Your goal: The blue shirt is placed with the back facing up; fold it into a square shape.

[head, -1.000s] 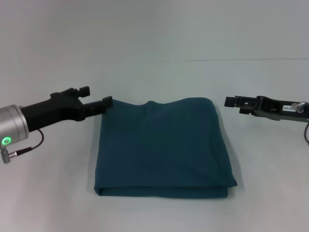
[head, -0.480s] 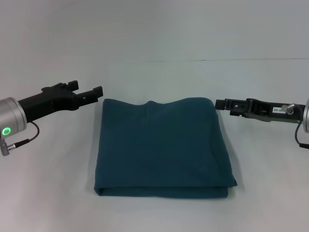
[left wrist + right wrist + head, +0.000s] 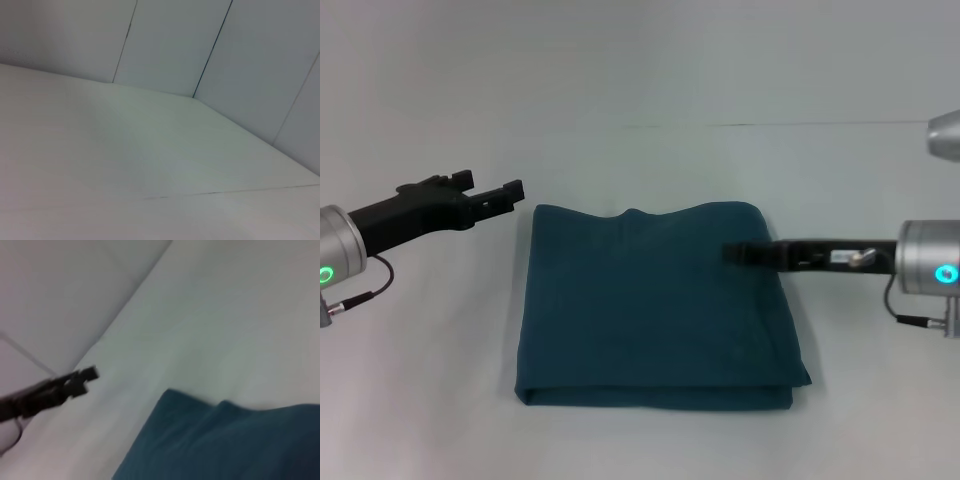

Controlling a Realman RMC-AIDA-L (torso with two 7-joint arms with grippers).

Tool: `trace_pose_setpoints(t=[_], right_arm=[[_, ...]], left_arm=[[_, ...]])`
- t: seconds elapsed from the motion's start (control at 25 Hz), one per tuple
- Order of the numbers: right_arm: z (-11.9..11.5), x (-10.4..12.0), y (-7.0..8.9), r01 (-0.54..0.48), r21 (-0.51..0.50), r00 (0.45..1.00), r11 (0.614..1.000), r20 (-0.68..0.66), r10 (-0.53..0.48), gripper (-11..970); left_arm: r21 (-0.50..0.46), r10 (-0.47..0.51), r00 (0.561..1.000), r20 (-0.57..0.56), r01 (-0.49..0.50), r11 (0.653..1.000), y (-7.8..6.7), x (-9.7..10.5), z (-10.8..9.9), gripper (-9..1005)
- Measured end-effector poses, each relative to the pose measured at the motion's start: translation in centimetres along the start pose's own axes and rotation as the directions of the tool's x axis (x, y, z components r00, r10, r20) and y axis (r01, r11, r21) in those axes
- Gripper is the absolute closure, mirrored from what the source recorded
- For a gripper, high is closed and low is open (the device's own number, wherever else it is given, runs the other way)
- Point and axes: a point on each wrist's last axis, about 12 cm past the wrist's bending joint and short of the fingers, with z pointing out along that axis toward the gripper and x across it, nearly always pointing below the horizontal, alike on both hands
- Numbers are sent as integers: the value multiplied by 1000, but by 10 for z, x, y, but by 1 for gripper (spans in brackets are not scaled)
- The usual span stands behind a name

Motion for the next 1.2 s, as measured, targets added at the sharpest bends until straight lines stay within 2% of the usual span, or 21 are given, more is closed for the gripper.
trace_pose_setpoints(t=[0.24, 0.44, 0.6, 0.88, 1.2], right_arm=[[14, 6, 8, 54, -25, 996, 998, -67, -56, 563], [19, 10, 5, 61, 15, 995, 998, -80, -60, 765], [31, 13, 2, 105, 76, 988, 992, -124, -95, 926], [37, 12, 6, 147, 69, 982, 987, -128, -138, 961], [26, -12, 12, 195, 31, 981, 980, -25, -194, 960]], left_arm=[[9, 1, 1000, -6, -1, 1000, -1, 2, 0, 60], [9, 0, 1000, -8, 0, 1000, -1, 3, 0, 59], [5, -4, 1000, -8, 4, 1000, -1, 5, -1, 59], [-5, -6, 1000, -8, 6, 1000, 0, 6, -2, 60], [-2, -6, 1000, -8, 6, 1000, 0, 6, -1, 59]])
